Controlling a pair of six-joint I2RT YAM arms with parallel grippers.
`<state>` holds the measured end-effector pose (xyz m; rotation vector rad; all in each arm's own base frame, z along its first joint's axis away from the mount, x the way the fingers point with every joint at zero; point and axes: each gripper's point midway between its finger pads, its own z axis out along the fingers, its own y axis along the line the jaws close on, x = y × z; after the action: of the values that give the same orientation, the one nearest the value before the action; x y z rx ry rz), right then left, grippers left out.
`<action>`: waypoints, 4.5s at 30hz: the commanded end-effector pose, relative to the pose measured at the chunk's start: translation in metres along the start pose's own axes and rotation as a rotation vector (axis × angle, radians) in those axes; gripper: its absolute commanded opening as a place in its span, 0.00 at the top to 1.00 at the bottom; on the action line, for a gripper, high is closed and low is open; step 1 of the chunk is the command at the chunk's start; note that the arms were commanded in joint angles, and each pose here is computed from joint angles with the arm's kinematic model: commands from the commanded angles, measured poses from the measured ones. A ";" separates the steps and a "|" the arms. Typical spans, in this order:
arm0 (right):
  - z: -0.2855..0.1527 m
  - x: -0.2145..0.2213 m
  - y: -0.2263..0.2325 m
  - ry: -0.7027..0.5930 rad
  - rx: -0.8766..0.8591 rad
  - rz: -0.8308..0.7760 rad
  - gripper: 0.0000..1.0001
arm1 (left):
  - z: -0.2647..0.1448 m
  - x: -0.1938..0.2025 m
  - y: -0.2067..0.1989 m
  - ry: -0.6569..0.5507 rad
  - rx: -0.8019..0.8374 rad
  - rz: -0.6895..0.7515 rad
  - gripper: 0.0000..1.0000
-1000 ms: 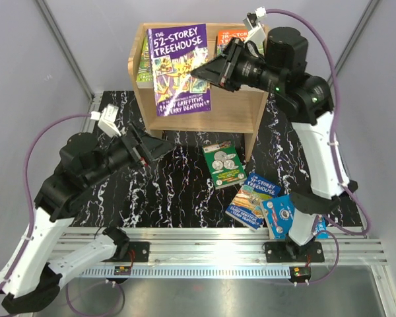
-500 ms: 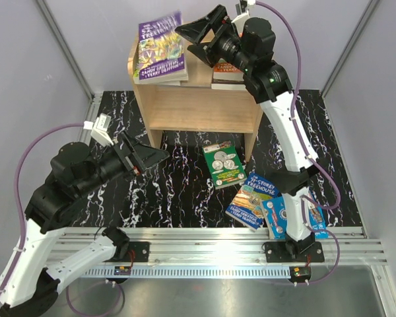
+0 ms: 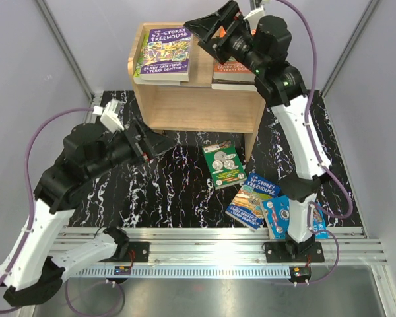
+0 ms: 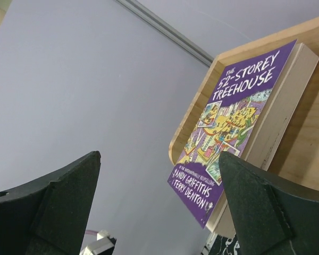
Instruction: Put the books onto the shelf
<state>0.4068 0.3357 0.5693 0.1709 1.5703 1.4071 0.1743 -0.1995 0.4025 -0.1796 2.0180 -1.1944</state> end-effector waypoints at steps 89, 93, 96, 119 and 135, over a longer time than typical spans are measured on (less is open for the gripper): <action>-0.241 0.219 -0.403 0.641 1.091 -0.030 0.03 | 0.211 0.152 0.232 0.378 -0.453 -0.082 0.01; -0.243 0.223 -0.431 0.652 1.168 -0.068 0.02 | 0.234 0.163 0.244 0.428 -0.473 -0.091 0.01; -0.240 0.222 -0.444 0.649 1.195 -0.098 0.02 | 0.247 0.166 0.249 0.443 -0.483 -0.094 0.01; -0.213 0.274 -0.403 0.697 0.736 0.092 0.30 | 0.288 0.212 0.237 0.582 -0.317 -0.241 0.01; -0.252 0.233 -0.297 0.635 0.601 0.052 1.00 | 0.214 0.184 0.184 0.518 -0.207 -0.203 0.01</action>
<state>0.2632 0.2112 0.0957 0.2072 2.6140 0.8707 0.2443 -0.3435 0.0673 -0.2557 2.6968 -1.2460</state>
